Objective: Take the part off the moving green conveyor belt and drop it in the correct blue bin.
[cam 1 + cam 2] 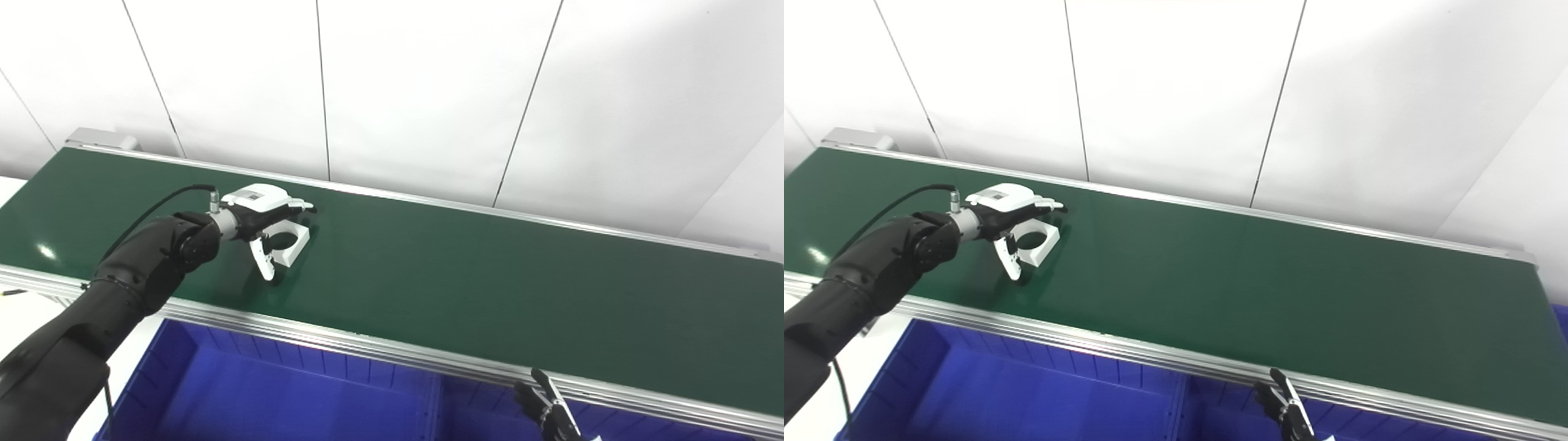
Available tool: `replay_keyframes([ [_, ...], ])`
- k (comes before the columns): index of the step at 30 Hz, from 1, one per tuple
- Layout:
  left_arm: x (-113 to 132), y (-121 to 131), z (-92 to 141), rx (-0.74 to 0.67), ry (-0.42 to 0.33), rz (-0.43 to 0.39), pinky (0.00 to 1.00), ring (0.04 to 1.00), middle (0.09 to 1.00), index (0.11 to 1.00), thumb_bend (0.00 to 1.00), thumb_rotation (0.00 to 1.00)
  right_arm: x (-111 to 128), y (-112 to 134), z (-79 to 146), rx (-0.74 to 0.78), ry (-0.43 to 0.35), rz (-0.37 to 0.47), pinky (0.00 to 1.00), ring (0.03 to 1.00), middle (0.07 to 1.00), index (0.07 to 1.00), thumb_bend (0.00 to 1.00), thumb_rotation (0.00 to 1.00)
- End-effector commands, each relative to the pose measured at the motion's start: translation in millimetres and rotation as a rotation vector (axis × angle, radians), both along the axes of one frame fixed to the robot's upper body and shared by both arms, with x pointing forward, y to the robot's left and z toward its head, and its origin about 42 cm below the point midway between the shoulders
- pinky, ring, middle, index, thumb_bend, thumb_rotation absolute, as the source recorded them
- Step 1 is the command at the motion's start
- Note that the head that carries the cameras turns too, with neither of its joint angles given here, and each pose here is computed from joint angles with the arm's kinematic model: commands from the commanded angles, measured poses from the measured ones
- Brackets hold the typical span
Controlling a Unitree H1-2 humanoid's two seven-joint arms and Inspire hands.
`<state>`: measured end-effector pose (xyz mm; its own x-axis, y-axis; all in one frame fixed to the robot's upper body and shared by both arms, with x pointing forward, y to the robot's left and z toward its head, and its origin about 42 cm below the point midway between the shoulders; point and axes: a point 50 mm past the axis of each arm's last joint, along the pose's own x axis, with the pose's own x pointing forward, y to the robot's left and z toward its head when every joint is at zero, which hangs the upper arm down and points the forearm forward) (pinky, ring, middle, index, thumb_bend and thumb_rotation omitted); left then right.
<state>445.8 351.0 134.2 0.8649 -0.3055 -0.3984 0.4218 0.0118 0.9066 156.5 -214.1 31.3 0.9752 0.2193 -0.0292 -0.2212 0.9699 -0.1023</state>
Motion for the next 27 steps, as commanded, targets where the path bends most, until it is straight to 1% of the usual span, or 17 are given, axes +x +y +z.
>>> replay_keyframes([
  [1, 17.2, -2.1, 21.9, -0.003, -0.099, 0.009, 0.87, 0.915, 0.932, 0.909, 0.82, 0.01, 2.2, -0.5, 13.2, 0.013, -0.086, 0.005, 0.87, 0.856, 0.858, 0.948, 0.88, 0.18],
  [2, 17.2, -4.6, 19.5, -0.025, -0.106, 0.007, 0.85, 0.904, 0.924, 0.902, 0.80, 0.00, 1.5, -0.5, 13.4, 0.014, -0.085, 0.003, 0.88, 0.857, 0.859, 0.947, 0.88, 0.18],
  [3, 17.3, -6.1, 18.1, -0.040, -0.111, 0.005, 0.78, 0.847, 0.884, 0.874, 0.73, 0.00, 1.1, -0.6, 13.6, 0.014, -0.084, 0.002, 0.88, 0.859, 0.860, 0.945, 0.88, 0.18],
  [4, 17.2, -8.4, 15.4, -0.057, -0.123, 0.000, 0.76, 0.827, 0.871, 0.864, 0.71, 0.00, 0.4, -0.5, 13.9, 0.017, -0.085, -0.001, 0.88, 0.859, 0.860, 0.945, 0.88, 0.18],
  [5, 17.2, -9.8, 13.4, -0.067, -0.132, -0.003, 0.65, 0.742, 0.812, 0.795, 0.62, 0.00, 0.0, -0.5, 14.0, 0.018, -0.085, -0.003, 0.87, 0.856, 0.857, 0.944, 0.88, 0.18],
  [6, 17.3, -11.5, 11.4, -0.072, -0.142, -0.009, 0.60, 0.693, 0.768, 0.749, 0.58, 0.00, -0.6, -0.6, 14.2, 0.017, -0.088, -0.006, 0.87, 0.854, 0.855, 0.942, 0.88, 0.18],
  [7, 17.9, -13.3, 9.7, -0.075, -0.148, -0.012, 0.52, 0.574, 0.657, 0.659, 0.53, 0.00, -1.0, -0.8, 14.3, 0.016, -0.088, -0.007, 0.87, 0.853, 0.854, 0.941, 0.88, 0.18],
  [9, 19.7, -17.5, 9.3, -0.062, -0.143, -0.016, 0.47, 0.464, 0.548, 0.578, 0.50, 0.00, -1.6, -0.8, 14.9, 0.019, -0.086, -0.007, 0.87, 0.857, 0.856, 0.943, 0.88, 0.18],
  [10, 20.6, -19.4, 9.9, -0.047, -0.136, -0.017, 0.44, 0.438, 0.522, 0.556, 0.50, 0.00, -1.8, -0.7, 15.2, 0.021, -0.085, -0.007, 0.88, 0.859, 0.857, 0.944, 0.88, 0.19],
  [13, 22.2, -22.5, 13.3, -0.039, -0.123, -0.010, 0.42, 0.426, 0.506, 0.512, 0.50, 0.00, -1.9, 0.1, 15.8, 0.017, -0.089, -0.011, 0.87, 0.857, 0.854, 0.942, 0.87, 0.20],
  [16, 22.4, -20.6, 17.3, -0.053, -0.130, -0.011, 0.36, 0.401, 0.489, 0.530, 0.50, 0.00, -1.8, 0.3, 15.8, 0.018, -0.087, -0.011, 0.87, 0.858, 0.855, 0.945, 0.87, 0.20],
  [19, 23.5, -17.8, 23.7, -0.055, -0.129, -0.017, 0.35, 0.400, 0.486, 0.530, 0.50, 0.00, -0.4, 1.1, 15.9, 0.021, -0.084, -0.011, 0.87, 0.859, 0.855, 0.945, 0.87, 0.20],
  [22, 23.3, -13.4, 32.8, -0.068, -0.126, -0.025, 0.40, 0.429, 0.512, 0.496, 0.50, 0.00, 1.1, 2.6, 16.3, 0.026, -0.084, -0.009, 0.88, 0.860, 0.857, 0.946, 0.86, 0.20],
  [24, 21.0, -10.9, 41.1, -0.088, -0.138, -0.031, 0.43, 0.444, 0.527, 0.476, 0.50, 0.00, 1.9, 3.5, 16.4, 0.026, -0.087, -0.008, 0.87, 0.856, 0.856, 0.946, 0.86, 0.20],
  [26, 15.2, -9.3, 55.4, -0.128, -0.170, -0.032, 0.44, 0.447, 0.531, 0.472, 0.50, 0.00, 2.7, 4.5, 16.2, 0.035, -0.090, -0.010, 0.87, 0.854, 0.855, 0.946, 0.86, 0.20],
  [27, 11.4, -9.0, 63.0, -0.160, -0.186, -0.031, 0.43, 0.441, 0.527, 0.480, 0.50, 0.00, 3.0, 5.1, 16.2, 0.039, -0.090, -0.010, 0.87, 0.853, 0.854, 0.946, 0.86, 0.20],
])
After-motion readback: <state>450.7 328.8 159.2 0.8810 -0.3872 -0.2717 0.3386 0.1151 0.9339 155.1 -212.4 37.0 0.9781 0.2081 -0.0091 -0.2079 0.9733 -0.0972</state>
